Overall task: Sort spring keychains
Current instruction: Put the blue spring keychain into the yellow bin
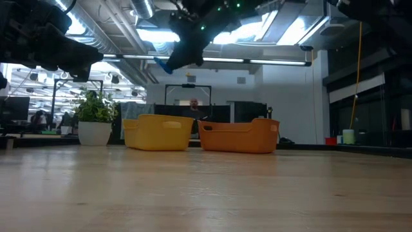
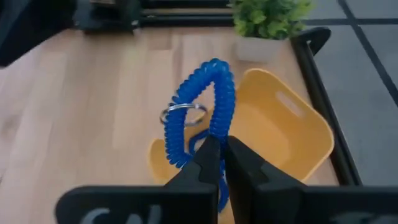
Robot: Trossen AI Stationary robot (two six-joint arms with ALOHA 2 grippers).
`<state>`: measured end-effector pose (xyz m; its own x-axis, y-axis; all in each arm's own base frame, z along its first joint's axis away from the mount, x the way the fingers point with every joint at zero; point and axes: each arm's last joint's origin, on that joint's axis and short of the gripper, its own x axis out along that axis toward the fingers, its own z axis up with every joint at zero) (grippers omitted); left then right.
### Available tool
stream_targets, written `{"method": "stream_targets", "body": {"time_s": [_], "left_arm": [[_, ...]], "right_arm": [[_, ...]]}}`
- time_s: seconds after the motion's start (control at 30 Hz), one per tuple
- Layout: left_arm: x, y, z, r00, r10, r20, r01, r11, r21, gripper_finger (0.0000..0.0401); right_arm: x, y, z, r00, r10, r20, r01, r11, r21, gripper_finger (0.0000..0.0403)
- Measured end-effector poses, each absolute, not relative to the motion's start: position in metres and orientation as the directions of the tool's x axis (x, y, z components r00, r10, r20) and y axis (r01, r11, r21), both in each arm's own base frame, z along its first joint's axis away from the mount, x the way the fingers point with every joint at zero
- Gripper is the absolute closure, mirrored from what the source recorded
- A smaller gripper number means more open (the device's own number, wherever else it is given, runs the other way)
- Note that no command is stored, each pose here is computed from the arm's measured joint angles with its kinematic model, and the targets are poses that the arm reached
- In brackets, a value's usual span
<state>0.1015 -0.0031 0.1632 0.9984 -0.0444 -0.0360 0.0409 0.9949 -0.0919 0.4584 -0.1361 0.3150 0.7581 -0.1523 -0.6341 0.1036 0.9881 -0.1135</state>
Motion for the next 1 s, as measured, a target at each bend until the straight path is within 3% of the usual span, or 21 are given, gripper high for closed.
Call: {"method": "stream_targets", "body": {"time_s": [0.43,0.87,1.0], "left_arm": [[0.101,-0.003,0.163,0.998,-0.044,-0.036,0.041,0.995,-0.092,0.0331],[0.101,-0.003,0.163,0.998,-0.044,-0.036,0.041,0.995,-0.092,0.0331],[0.101,-0.003,0.163,0.998,-0.044,-0.036,0.041,0.995,-0.092,0.0331]], "right_arm": [[0.477,-0.168,0.261,0.713,-0.178,-0.678,0.177,0.982,-0.072,0.0388],[0.478,-0.17,0.26,0.716,-0.186,-0.673,0.17,0.981,-0.09,0.0358],[0.477,-0.171,0.26,0.692,-0.255,-0.675,0.197,0.967,-0.164,0.0341]]}}
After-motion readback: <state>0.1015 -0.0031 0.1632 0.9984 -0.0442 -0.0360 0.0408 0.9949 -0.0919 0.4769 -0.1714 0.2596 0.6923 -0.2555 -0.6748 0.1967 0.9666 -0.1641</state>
